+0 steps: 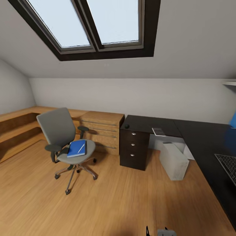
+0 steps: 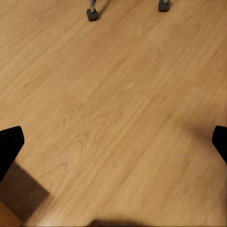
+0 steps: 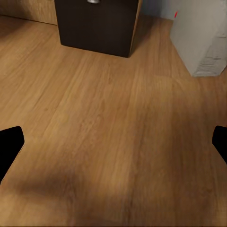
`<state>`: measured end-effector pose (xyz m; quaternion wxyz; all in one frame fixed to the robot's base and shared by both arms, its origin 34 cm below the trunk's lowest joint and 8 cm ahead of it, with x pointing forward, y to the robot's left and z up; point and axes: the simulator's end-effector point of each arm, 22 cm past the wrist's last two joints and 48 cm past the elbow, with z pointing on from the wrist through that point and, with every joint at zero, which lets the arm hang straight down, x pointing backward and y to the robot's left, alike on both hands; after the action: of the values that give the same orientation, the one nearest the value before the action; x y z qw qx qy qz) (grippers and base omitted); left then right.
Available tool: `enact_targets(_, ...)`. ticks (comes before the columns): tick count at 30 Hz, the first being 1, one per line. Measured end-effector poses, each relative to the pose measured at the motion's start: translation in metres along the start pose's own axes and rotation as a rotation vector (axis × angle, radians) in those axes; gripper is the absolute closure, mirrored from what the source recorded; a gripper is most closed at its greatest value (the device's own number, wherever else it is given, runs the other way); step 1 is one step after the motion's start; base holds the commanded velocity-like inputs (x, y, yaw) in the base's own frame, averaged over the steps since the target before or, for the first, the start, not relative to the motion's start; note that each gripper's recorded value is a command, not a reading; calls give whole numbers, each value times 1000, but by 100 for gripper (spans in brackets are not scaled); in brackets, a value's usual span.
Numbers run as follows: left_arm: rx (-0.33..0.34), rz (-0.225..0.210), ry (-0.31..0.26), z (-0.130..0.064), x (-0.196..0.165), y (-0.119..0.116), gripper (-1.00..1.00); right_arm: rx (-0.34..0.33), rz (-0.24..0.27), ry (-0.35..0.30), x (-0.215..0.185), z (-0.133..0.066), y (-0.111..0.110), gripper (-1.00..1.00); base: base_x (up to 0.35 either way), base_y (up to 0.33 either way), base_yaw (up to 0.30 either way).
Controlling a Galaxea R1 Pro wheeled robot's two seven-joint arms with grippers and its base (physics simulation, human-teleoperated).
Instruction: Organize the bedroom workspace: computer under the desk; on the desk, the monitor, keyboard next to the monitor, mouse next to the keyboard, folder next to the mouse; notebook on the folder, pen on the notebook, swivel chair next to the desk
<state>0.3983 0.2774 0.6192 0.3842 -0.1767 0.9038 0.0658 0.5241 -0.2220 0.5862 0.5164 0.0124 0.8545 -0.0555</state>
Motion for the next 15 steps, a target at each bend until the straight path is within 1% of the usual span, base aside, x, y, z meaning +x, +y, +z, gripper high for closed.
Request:
enact_targets(10, -2, 3, 0, 0, 1, 1, -100, 1, -1, 0, 0, 0, -1, -100, 325, 2, 0)
enact_targets(15, -2, 3, 0, -5, -5, 0, -100, 1, -1, 0, -8, -3, -2, -100, 326, -62, 0)
